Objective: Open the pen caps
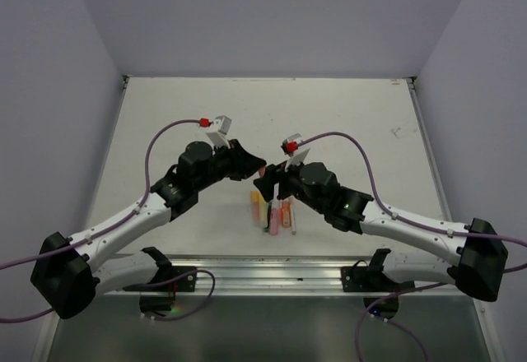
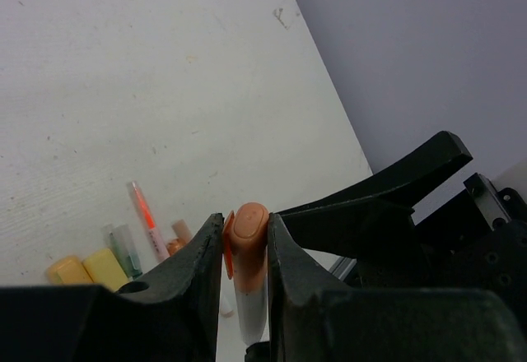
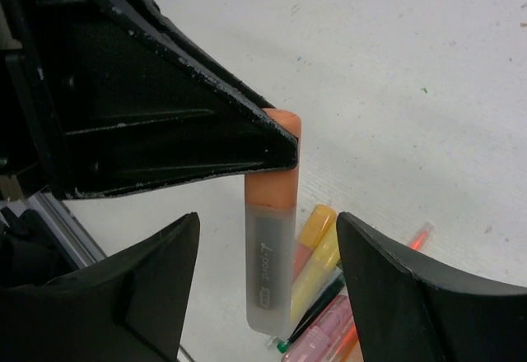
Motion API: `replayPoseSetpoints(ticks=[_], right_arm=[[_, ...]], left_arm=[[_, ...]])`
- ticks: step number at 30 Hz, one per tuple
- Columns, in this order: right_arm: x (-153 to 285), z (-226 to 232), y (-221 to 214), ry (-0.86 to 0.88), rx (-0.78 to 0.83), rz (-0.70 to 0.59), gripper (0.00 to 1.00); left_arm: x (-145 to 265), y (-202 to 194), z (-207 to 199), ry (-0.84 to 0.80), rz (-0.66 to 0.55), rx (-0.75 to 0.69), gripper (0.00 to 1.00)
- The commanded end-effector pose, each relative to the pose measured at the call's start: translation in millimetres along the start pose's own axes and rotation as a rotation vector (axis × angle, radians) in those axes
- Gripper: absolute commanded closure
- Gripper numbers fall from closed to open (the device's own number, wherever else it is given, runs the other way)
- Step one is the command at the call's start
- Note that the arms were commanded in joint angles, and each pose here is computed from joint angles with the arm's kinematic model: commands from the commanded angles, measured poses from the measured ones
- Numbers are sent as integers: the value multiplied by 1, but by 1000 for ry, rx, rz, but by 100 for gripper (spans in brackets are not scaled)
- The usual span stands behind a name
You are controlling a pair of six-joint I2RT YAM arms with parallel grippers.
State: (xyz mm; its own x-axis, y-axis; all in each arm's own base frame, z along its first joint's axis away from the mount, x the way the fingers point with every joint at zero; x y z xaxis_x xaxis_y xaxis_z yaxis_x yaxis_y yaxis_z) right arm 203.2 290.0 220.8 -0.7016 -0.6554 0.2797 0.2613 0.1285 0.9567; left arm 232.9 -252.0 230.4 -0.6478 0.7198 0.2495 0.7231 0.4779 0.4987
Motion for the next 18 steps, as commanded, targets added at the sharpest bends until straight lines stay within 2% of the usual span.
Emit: replayPoseSetpoints(ticks=[1, 4, 11, 15, 18], right_arm=[[11, 5, 8, 68, -19, -52, 27], [17, 2, 3, 150, -38, -51, 23], [21, 0, 7, 323, -56, -78, 23], [15, -1, 12, 400, -63, -103, 27], [12, 3, 17, 450, -49, -117, 32]], left_arm=[[8, 18, -29, -104, -69, -84, 100], [12, 24, -35, -126, -92, -143, 100], [23, 30, -51, -286, -74, -231, 100], [29, 31, -52, -378, -25, -228, 100], [34, 38, -53, -441, -34, -223, 100]])
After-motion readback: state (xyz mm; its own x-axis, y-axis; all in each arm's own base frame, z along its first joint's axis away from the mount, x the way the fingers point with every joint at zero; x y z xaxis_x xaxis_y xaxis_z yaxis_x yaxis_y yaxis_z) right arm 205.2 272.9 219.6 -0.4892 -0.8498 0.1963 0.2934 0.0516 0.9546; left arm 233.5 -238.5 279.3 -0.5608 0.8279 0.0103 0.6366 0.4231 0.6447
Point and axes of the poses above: each gripper's point midway between its finger pads, its own x axis back along the fingers, its own z axis along the line the jaws close on, y = z × x, the point moved 4 cm from there along x, back along the fingers, and after that the axes turned 14 degrees about x, right-handed, at the moved point
